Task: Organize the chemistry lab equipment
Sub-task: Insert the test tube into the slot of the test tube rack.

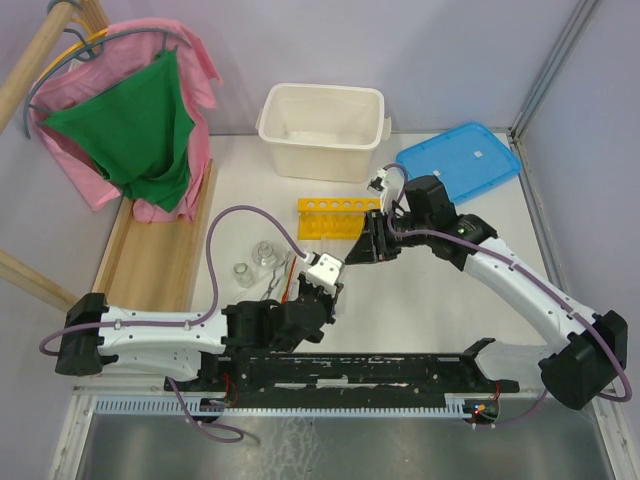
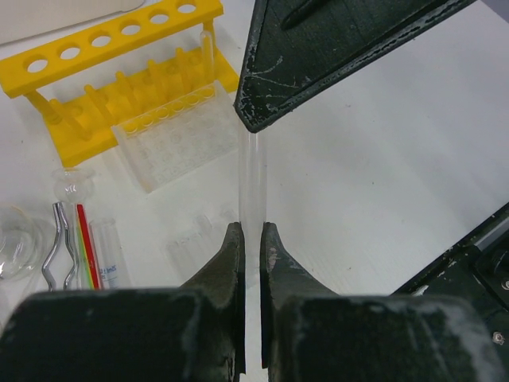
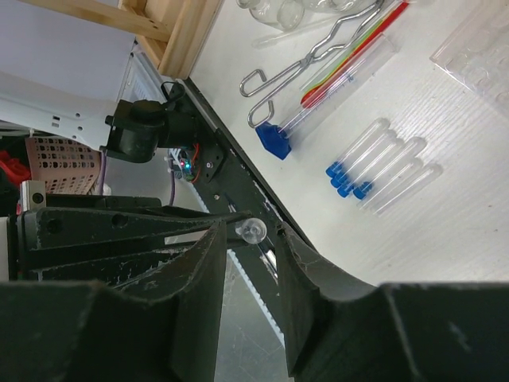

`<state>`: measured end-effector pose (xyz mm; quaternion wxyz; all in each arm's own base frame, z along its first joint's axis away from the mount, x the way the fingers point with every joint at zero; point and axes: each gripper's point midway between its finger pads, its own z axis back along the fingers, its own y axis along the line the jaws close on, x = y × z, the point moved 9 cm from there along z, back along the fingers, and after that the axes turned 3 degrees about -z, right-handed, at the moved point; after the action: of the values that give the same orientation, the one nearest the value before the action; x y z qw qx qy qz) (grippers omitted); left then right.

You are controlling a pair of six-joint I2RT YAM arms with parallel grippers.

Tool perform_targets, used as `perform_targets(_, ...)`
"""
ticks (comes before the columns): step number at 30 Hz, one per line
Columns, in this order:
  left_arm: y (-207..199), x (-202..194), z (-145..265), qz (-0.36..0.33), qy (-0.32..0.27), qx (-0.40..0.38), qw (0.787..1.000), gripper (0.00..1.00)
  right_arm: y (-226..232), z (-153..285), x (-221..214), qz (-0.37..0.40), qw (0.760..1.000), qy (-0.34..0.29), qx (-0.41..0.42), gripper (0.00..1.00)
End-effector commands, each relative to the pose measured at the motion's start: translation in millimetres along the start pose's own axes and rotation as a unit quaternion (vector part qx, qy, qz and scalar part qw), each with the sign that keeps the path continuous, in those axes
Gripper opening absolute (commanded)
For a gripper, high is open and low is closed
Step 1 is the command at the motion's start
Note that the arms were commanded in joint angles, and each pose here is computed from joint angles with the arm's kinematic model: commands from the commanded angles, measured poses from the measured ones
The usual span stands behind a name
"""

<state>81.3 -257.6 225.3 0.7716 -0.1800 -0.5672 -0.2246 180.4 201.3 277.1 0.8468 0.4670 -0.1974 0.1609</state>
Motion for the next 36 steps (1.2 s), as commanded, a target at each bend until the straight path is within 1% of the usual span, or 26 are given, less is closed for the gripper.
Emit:
perform_targets(1,-2.3,12.8,1.7,0.022,-0.033,0.004,0.999,0.03,5.7,-4.5,8.7,0.015,0.999,-0.013,0.026,0.39)
perform_targets(4,-3.0,11.5,1.4,0.022,-0.033,0.004,0.999,0.03,5.8,-6.2,9.0,0.015,0.999,-0.012,0.031,0.39)
perform_targets(11,-1.9,9.8,0.0,0.018,-0.032,0.016,0.999,0.03,8.9,-4.7,6.6,0.016,0.999,-0.005,0.042,0.29)
perform_targets(12,-1.7,9.5,-0.4,0.017,-0.032,0.018,0.999,0.03,9.2,-4.3,6.0,0.016,0.999,-0.004,0.043,0.29)
perform_targets(14,-1.5,8.9,-0.7,0.017,-0.03,0.021,0.999,0.03,9.9,-3.5,5.2,0.016,0.999,-0.004,0.042,0.3)
perform_targets(17,-1.1,9.1,-0.2,0.02,-0.031,0.022,0.999,0.03,9.4,-3.0,2.8,0.017,0.999,0.0,0.04,0.35)
perform_targets(21,-1.0,9.2,-0.1,0.021,-0.031,0.023,0.999,0.03,8.0,-4.0,1.1,0.016,0.999,0.002,0.039,0.36)
perform_targets(24,-1.0,8.8,-0.4,0.021,-0.031,0.023,0.999,0.03,8.0,-4.5,0.2,0.016,0.999,0.004,0.04,0.31)
perform_targets(27,-1.2,8.0,-0.9,0.02,-0.029,0.024,0.999,0.03,9.0,-4.3,0.4,0.018,0.999,0.002,0.04,0.2)
perform_targets(29,-1.5,8.1,-0.5,0.021,-0.028,0.022,0.999,0.03,8.5,-4.6,0.7,0.019,0.999,0.002,0.038,0.16)
perform_targets(31,-1.5,9.0,-0.1,0.024,-0.029,0.02,0.999,0.03,7.7,-5.3,1.1,0.018,0.999,0.002,0.036,0.18)
perform_targets(36,-1.9,8.8,0.7,0.026,-0.028,0.016,0.999,0.03,8.9,-5.4,2.5,0.019,0.999,-0.002,0.039,0.32)
